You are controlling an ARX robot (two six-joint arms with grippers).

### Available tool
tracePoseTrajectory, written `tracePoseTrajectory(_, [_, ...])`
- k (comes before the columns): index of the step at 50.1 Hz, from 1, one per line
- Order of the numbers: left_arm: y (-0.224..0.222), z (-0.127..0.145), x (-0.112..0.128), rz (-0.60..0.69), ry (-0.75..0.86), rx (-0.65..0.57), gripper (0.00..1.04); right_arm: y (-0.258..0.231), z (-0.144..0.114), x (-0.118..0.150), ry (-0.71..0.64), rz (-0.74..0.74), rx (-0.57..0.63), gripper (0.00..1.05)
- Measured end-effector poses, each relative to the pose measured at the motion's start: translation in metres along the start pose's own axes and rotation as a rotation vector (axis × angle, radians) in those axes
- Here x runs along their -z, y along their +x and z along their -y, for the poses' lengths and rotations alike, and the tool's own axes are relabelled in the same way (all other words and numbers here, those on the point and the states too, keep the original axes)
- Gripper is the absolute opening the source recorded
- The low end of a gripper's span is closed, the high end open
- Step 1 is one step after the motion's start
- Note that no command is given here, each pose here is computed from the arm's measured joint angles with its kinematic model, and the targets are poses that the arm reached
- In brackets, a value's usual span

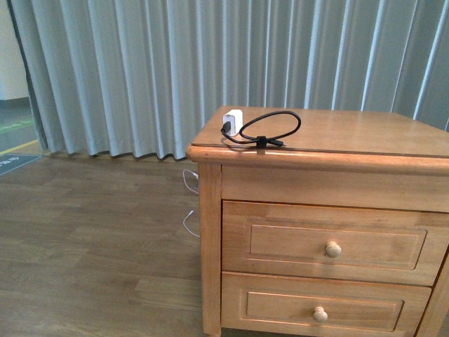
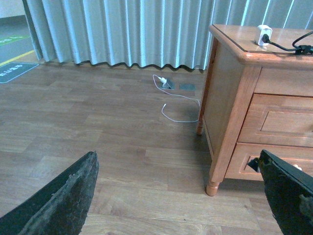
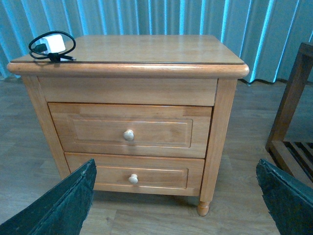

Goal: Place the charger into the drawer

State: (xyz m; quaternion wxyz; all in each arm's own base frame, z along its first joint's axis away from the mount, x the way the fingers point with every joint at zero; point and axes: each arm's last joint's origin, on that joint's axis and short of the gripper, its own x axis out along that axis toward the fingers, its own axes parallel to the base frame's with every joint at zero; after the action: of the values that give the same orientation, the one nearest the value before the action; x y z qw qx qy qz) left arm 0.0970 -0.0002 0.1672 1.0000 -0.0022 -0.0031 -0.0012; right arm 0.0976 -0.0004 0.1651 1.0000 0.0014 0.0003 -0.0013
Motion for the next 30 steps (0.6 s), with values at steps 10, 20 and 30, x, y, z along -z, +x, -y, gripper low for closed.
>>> tracePoseTrajectory(10, [0.000,0.000,0.000,0.000,0.000,0.000,0.99,0.000,0.000,0.000,0.000,0.000,0.000,0.97])
tracePoseTrajectory(20, [0.000,0.000,0.000,0.000,0.000,0.000,0.99,0.002,-0.001,0.007,-0.015,-0.198,0.034,0.97])
tracePoseTrajectory(30, [0.000,0.000,0.000,0.000,0.000,0.000,0.99,0.017,-0.010,-0.005,-0.014,-0.229,0.004,0.97])
